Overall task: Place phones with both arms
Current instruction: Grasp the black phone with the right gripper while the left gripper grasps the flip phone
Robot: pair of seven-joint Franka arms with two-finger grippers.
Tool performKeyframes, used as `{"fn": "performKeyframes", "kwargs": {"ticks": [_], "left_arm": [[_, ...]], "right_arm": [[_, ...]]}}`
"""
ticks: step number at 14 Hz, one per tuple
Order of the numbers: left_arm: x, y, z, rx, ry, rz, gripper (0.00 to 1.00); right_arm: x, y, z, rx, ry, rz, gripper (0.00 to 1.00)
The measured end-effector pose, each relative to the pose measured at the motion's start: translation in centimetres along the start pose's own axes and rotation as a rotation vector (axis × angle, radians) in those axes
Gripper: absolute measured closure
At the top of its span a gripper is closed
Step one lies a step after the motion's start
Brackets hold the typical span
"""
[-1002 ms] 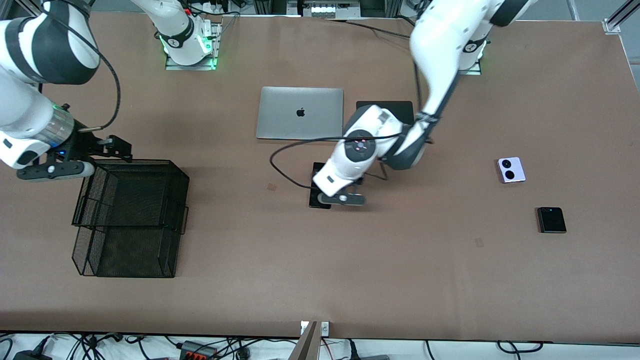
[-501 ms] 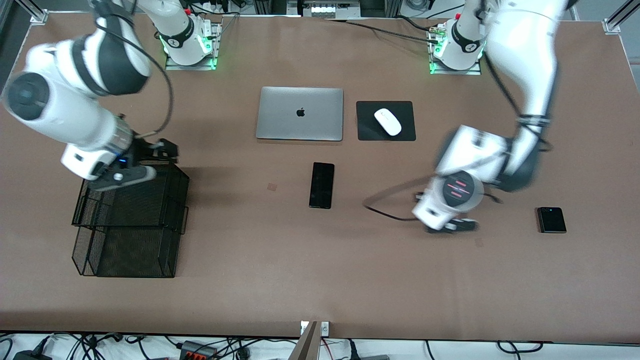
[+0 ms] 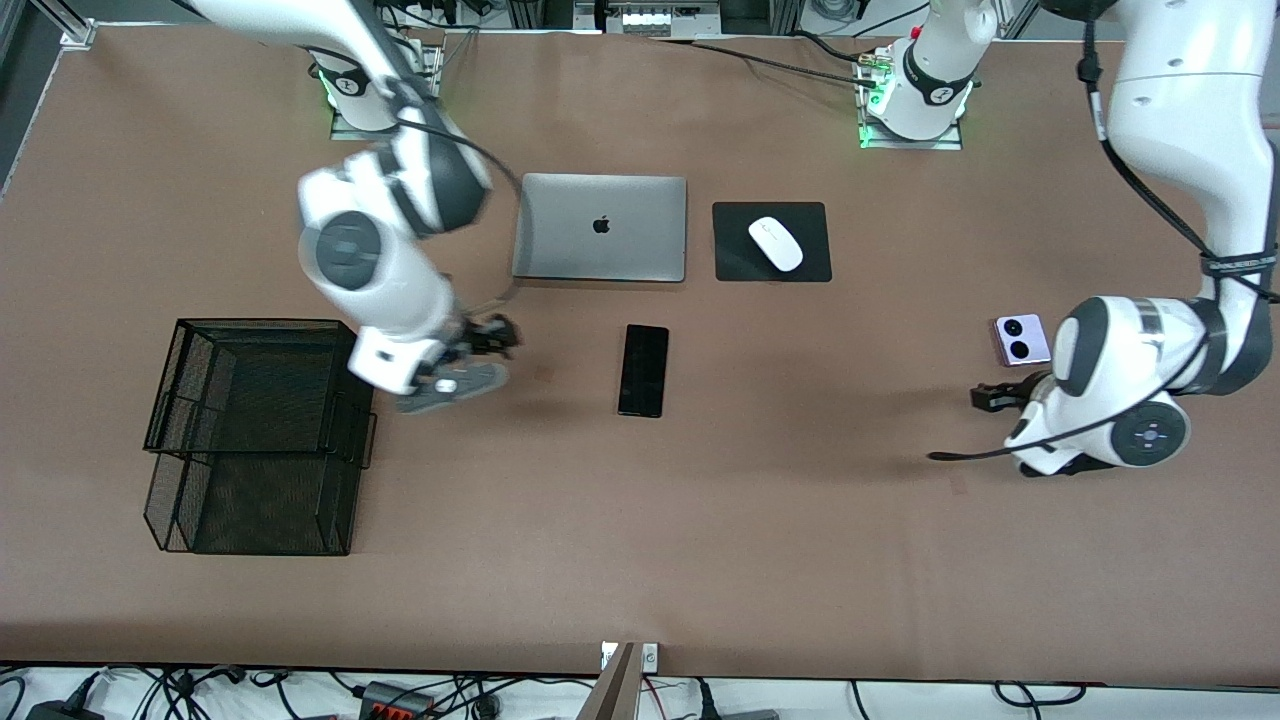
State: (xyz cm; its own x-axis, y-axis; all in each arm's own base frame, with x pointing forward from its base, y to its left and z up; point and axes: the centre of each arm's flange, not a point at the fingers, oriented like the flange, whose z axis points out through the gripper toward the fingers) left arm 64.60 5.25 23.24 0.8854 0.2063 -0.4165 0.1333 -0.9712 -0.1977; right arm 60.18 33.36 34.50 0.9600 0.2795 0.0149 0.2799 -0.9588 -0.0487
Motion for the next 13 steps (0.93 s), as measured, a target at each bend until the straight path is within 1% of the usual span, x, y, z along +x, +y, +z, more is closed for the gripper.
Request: {"fn": "performKeyframes", "kwargs": {"ticks": [2, 4, 6, 7, 8, 10, 11, 13], "left_arm": [[0.0, -3.1, 2.3, -0.020, -0.046, 0.012, 0.00], [-0.2, -5.9, 4.2, -0.045, -0.082, 0.006, 0.00], [-0.8, -6.8, 6.0, -0.075, -0.114, 0.004, 0.00], [-1.1, -6.9, 6.8, -0.095, -0.117, 0.009, 0.00], [-1.6, -7.0, 7.4, -0.115, -0.105, 0.011, 0.00], [-2.4, -7.4, 8.7, -0.141, -0.055, 0.005, 0.00], [-2.9, -7.5, 9.3, -0.147, -0.033, 0.003, 0.00], [-3.6, -7.5, 9.9, -0.150, -0.016, 0.001, 0.00]], "right_arm": [[0.4, -4.5, 2.7, 0.000, 0.004, 0.064, 0.00], [0.6, -7.8, 5.1, 0.008, 0.023, 0.141, 0.00], [0.7, -10.2, 7.8, 0.024, 0.055, 0.210, 0.00], [0.5, -11.2, 9.2, 0.032, 0.068, 0.244, 0.00], [0.3, -12.2, 10.5, 0.040, 0.078, 0.279, 0.00], [0.0, -13.8, 12.7, 0.053, 0.088, 0.367, 0.00], [0.0, -14.5, 13.5, 0.057, 0.088, 0.410, 0.00], [0.0, -16.4, 14.7, 0.064, 0.088, 0.455, 0.00]]}}
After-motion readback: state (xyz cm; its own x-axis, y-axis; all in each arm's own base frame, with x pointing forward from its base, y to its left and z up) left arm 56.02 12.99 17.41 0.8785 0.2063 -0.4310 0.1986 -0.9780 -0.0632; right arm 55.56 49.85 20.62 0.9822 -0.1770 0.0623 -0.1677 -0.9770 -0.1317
